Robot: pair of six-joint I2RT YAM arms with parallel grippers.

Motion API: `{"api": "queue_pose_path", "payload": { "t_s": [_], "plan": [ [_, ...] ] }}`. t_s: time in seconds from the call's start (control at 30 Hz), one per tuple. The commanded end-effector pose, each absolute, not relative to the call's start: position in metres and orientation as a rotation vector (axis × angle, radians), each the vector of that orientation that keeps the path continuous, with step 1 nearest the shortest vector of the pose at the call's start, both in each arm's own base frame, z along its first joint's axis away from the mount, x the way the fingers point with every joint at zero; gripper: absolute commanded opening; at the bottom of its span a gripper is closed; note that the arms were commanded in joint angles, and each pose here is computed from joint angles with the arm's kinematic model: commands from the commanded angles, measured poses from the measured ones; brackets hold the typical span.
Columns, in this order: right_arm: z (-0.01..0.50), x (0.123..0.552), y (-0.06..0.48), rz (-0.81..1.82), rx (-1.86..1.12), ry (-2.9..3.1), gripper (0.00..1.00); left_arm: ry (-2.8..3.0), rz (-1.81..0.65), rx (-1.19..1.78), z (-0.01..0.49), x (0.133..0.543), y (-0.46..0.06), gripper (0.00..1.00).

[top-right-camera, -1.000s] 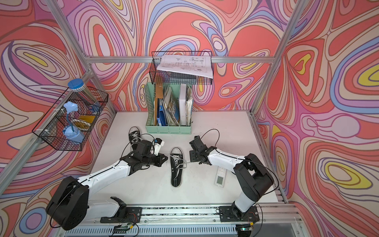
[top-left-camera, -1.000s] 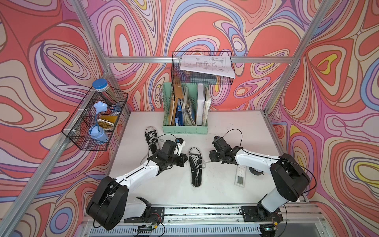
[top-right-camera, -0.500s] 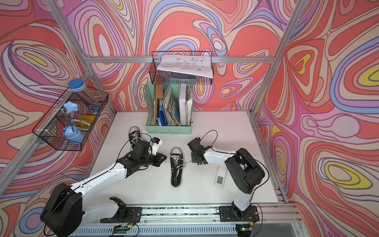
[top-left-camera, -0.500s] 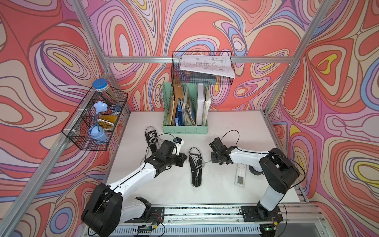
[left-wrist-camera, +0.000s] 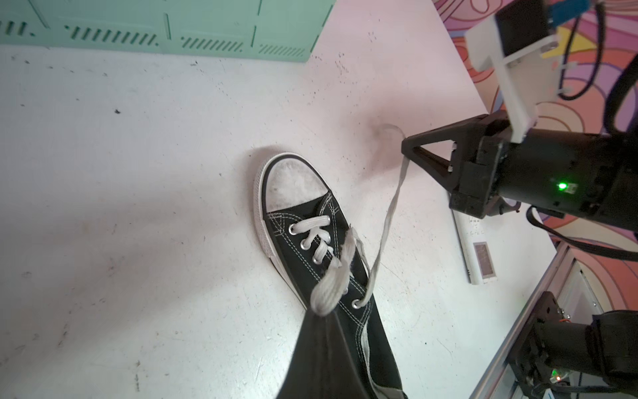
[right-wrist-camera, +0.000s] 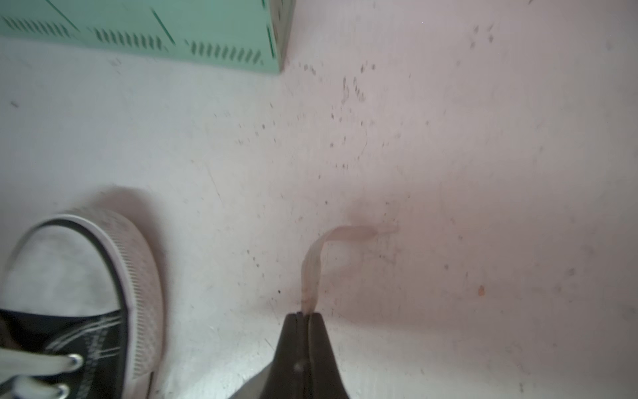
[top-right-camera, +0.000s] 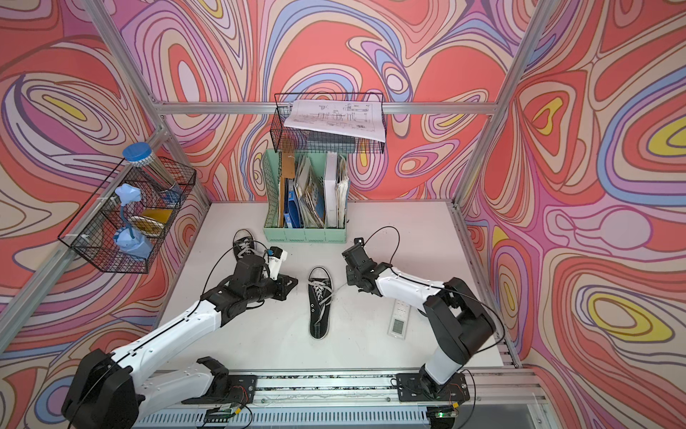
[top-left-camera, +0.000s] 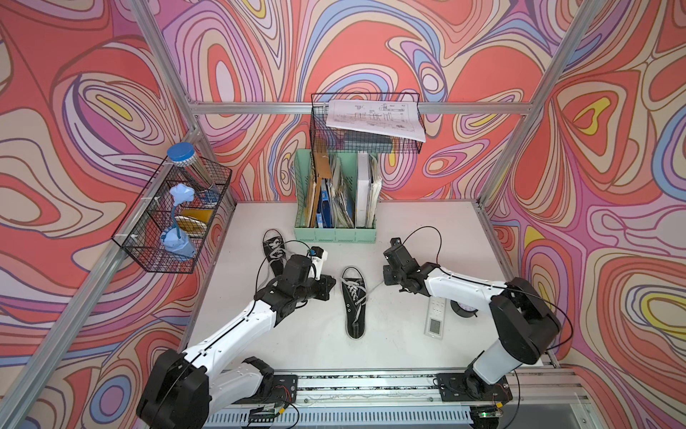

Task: Tie the shoes
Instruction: Cross the shoelace with the shoelace.

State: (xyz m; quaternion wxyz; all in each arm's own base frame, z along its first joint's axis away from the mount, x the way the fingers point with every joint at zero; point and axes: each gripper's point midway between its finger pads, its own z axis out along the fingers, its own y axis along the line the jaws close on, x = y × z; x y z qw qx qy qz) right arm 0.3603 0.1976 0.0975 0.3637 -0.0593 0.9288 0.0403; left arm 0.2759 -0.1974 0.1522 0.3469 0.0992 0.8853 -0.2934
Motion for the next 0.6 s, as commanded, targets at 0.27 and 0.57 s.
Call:
{"api": "queue_pose_path", "payload": {
  "t_s": [0.27, 0.57],
  "plan": [
    [0.195, 0.352, 0.247, 0.552, -0.307, 2.054, 0.00, 2.179, -0.828, 0.230, 0.212, 0.291, -0.208, 0.00],
    [0.222, 0.338, 0.266, 0.723, -0.378, 1.943, 0.00, 2.246, -0.949, 0.338, 0.206, 0.307, -0.245, 0.00]
  ]
}}
